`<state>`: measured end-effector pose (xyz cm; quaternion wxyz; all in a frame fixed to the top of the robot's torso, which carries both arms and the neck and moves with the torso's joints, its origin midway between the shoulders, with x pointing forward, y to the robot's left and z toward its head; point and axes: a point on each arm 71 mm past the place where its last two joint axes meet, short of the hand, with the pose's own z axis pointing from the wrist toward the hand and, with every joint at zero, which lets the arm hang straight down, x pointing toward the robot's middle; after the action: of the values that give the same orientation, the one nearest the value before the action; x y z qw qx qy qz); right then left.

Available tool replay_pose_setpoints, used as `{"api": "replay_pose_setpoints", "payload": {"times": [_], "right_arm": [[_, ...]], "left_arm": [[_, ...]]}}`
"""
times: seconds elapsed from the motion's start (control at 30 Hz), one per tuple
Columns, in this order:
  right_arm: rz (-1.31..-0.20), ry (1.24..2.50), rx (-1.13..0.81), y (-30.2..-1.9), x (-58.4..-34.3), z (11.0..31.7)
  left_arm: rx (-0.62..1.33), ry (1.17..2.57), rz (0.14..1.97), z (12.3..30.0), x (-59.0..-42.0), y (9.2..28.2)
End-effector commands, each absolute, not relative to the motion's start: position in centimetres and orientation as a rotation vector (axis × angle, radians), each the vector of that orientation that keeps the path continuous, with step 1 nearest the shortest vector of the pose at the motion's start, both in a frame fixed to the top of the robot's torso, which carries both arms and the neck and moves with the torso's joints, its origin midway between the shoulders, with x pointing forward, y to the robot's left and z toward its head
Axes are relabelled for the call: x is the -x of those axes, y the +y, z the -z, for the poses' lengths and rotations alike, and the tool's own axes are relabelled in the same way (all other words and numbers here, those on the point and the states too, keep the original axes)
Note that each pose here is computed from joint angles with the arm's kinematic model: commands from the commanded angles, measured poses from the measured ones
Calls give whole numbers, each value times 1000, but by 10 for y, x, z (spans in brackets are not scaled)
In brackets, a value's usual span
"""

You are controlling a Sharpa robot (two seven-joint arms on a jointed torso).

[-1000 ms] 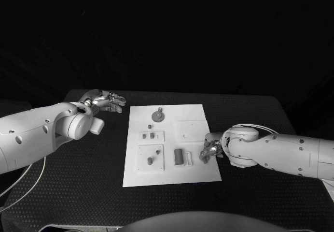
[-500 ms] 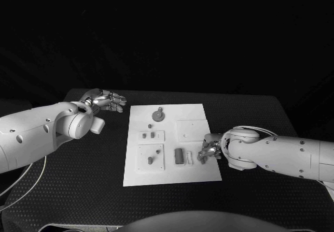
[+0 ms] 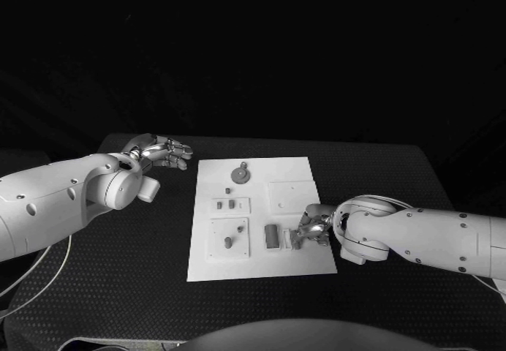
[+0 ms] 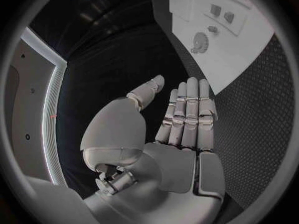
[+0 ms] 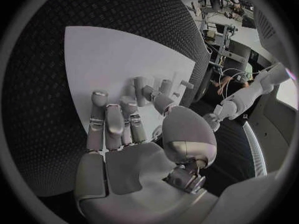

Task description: Assemble the parts on the task board

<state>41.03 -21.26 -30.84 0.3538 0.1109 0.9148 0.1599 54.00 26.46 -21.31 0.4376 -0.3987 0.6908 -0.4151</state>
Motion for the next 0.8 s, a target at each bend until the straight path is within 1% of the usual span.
{"api": "replay_pose_setpoints", "payload": {"times": [0.03,0.27,0.8], "right_arm": [[-470,2347,-374,-211,-410,306],[-488,2337,-388,-208,-410,303],[-497,2390,-380,-201,-410,306]], "left_arm": [[987,1720,1048,212,-540,263],[986,1723,1051,212,-540,262],[987,1725,1050,212,-540,262]]}}
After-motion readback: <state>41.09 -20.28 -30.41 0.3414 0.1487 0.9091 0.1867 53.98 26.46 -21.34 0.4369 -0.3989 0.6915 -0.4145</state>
